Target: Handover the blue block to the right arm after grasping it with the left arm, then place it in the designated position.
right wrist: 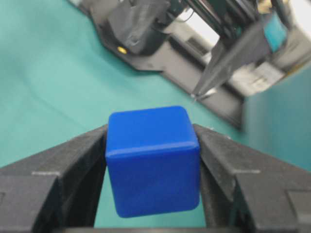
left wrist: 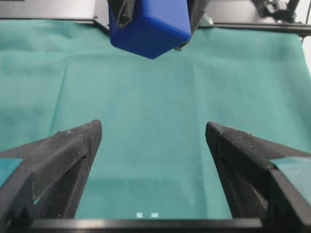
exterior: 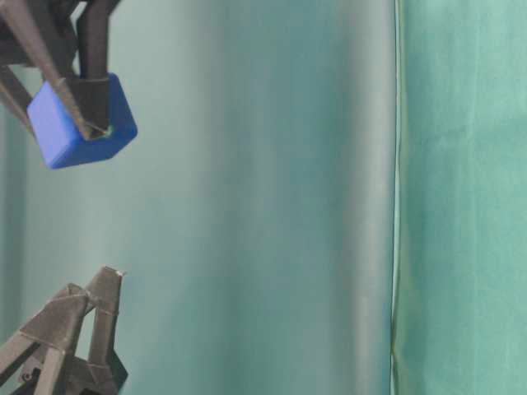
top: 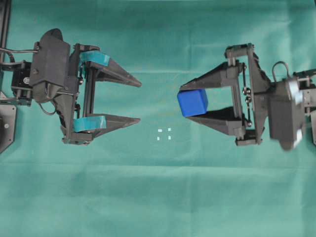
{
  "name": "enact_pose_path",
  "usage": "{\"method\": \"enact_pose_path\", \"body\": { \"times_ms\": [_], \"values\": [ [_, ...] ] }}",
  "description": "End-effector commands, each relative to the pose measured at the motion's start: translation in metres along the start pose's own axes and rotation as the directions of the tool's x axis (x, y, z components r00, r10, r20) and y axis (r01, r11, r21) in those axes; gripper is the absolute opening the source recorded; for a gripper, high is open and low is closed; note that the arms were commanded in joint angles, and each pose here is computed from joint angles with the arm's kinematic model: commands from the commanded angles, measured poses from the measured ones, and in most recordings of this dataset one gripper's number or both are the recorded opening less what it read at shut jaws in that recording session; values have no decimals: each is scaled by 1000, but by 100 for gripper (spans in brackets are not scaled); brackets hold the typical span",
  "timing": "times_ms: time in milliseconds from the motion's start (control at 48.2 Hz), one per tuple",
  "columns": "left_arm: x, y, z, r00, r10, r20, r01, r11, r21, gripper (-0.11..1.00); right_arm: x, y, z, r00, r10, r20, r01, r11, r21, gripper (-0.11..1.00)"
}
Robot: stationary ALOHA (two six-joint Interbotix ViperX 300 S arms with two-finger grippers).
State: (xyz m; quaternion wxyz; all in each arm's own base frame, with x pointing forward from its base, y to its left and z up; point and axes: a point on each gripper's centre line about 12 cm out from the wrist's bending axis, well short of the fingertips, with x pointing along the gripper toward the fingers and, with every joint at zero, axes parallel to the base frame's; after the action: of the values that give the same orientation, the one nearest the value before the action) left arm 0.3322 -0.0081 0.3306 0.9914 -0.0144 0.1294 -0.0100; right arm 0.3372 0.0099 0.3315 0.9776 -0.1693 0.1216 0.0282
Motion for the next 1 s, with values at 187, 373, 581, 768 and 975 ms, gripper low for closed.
{"method": "enact_pose_path", "body": {
  "times_ms": [187, 373, 581, 768, 975],
  "values": [
    [-2, 1, 10, 999, 2, 32, -2, 1000, 2, 100, -3, -3, 10, 1000, -6, 19, -1, 930, 367, 56],
    [-2, 1, 10, 999, 2, 34, -2, 1000, 2, 100, -3, -3, 10, 1000, -6, 19, -2, 909, 418, 55],
    [-2, 1, 11, 999, 2, 35, -2, 1000, 1, 100, -3, -3, 10, 1000, -8, 18, 0, 908, 419, 55],
    [-2, 1, 11, 999, 2, 35, -2, 1000, 1, 100, -3, -3, 10, 1000, -7, 20, -3, 907, 421, 55],
    [-2, 1, 10, 999, 2, 34, -2, 1000, 1, 100, -3, -3, 10, 1000, -7, 19, -2, 907, 421, 55]
  ]
}}
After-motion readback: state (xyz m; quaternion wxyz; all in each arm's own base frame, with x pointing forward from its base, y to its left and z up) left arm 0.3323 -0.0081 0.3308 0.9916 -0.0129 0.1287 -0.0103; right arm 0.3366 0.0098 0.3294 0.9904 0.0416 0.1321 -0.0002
